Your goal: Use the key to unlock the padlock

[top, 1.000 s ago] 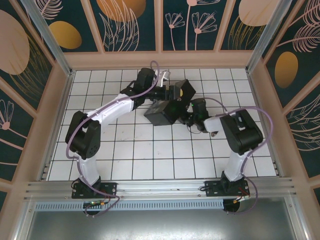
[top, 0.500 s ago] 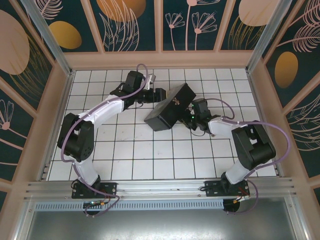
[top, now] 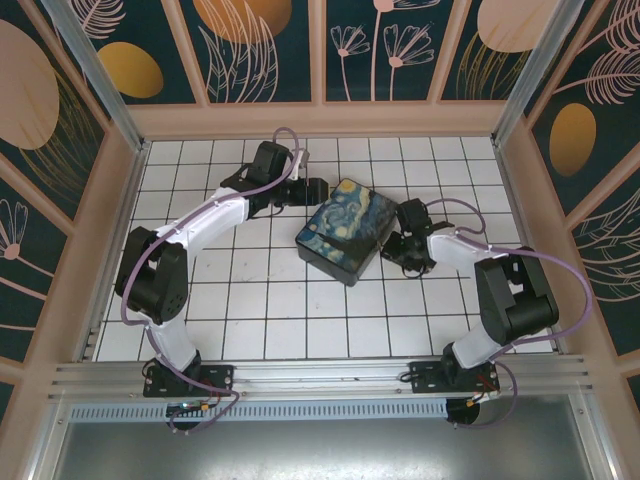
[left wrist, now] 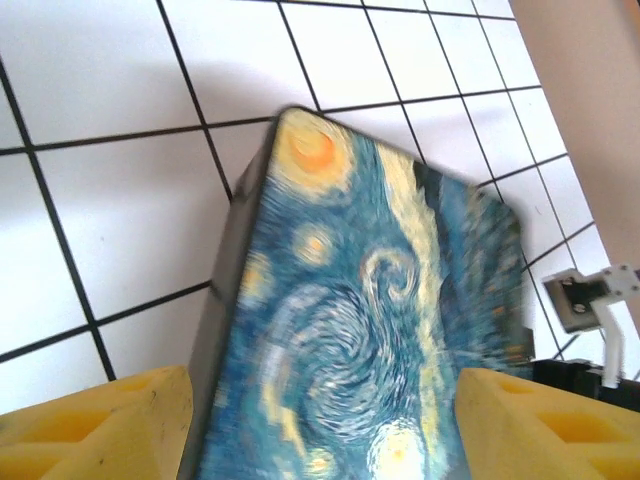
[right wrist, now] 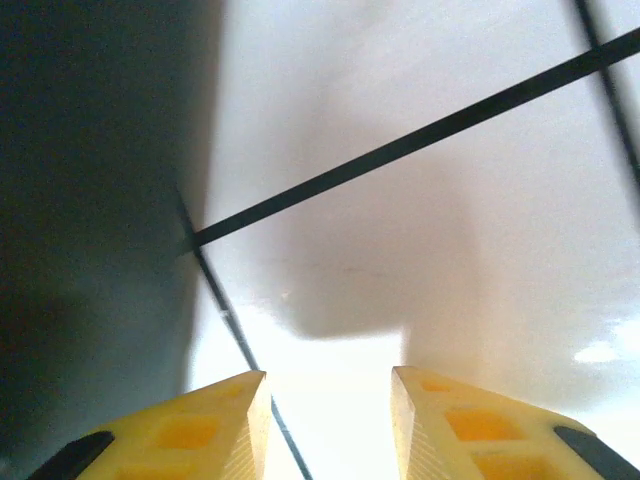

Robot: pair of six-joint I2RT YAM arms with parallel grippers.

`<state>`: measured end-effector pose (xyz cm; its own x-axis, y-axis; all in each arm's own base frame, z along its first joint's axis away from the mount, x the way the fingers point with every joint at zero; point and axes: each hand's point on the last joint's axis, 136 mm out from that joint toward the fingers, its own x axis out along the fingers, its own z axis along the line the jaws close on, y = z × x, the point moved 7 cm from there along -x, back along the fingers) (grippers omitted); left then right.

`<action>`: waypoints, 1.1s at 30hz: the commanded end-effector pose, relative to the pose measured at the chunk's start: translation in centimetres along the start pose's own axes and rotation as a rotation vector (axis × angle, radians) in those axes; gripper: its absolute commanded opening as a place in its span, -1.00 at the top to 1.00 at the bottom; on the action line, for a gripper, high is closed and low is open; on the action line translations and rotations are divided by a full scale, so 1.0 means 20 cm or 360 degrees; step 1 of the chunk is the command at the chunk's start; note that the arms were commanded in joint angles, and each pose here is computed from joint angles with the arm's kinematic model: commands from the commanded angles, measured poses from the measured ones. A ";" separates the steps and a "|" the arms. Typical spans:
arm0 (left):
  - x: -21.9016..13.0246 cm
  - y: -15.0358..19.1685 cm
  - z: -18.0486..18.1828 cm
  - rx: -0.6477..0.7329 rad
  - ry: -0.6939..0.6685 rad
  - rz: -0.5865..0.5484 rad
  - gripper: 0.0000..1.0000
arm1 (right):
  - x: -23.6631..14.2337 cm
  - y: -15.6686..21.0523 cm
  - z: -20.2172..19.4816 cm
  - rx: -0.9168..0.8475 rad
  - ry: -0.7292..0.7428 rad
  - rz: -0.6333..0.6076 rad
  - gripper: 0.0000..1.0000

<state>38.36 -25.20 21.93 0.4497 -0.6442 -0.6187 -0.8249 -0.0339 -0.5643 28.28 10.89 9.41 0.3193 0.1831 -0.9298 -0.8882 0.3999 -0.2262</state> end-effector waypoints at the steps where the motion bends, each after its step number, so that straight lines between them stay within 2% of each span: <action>1: -0.05 -0.07 -0.03 0.0048 -0.0045 -0.0070 -0.42 | -0.08 -0.03 -0.10 -0.0077 0.0268 -0.0064 0.26; 3: -0.06 -0.07 -0.03 0.0048 -0.0067 -0.0074 -0.42 | -0.09 -0.05 -0.12 -0.0079 0.0326 -0.0094 0.27; 5: -0.07 -0.07 -0.03 0.0072 -0.0092 -0.0063 -0.42 | -0.13 -0.07 -0.07 -0.0123 0.0250 -0.0181 0.27; 8: -0.07 -0.04 0.02 0.0083 -0.0191 -0.0024 -0.44 | -0.21 -0.10 0.06 -0.0160 -0.0143 -0.0334 0.26; 10: -0.05 0.00 0.06 0.0045 -0.0241 0.0019 -0.47 | -0.22 -0.12 0.13 -0.0158 -0.0326 -0.0354 0.41; 14: -0.08 0.04 0.08 -0.0020 -0.0254 -0.0001 -0.61 | -0.17 -0.09 0.29 -0.0215 -0.0536 -0.0284 0.48; 19: -0.15 0.01 0.11 -0.0053 -0.0326 -0.0049 -0.62 | -0.14 0.04 0.53 -0.0314 -0.0660 -0.0154 0.55; 23: -0.32 -0.08 0.13 -0.0099 -0.0381 -0.0193 -0.70 | -0.13 0.18 0.70 -0.0355 -0.0776 -0.0063 0.54; 28: -0.43 -0.13 0.29 -0.0233 -0.0515 -0.0274 -0.75 | -0.15 0.36 0.98 -0.0430 -0.1067 0.0049 0.45; 31: -0.48 -0.13 0.34 -0.0283 -0.0556 -0.0322 -0.78 | -0.08 0.40 1.16 -0.0479 -0.1226 0.0173 0.45; 33: -0.51 -0.14 0.36 -0.0300 -0.0572 -0.0343 -0.78 | -0.02 0.40 1.28 -0.0529 -0.1238 0.0197 0.45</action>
<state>39.23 -14.04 25.96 0.6820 -0.3379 -0.6486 -0.7304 -0.2684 -0.6281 28.01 33.57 13.96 0.2701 0.7393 -0.6168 -0.9478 0.0915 -0.3054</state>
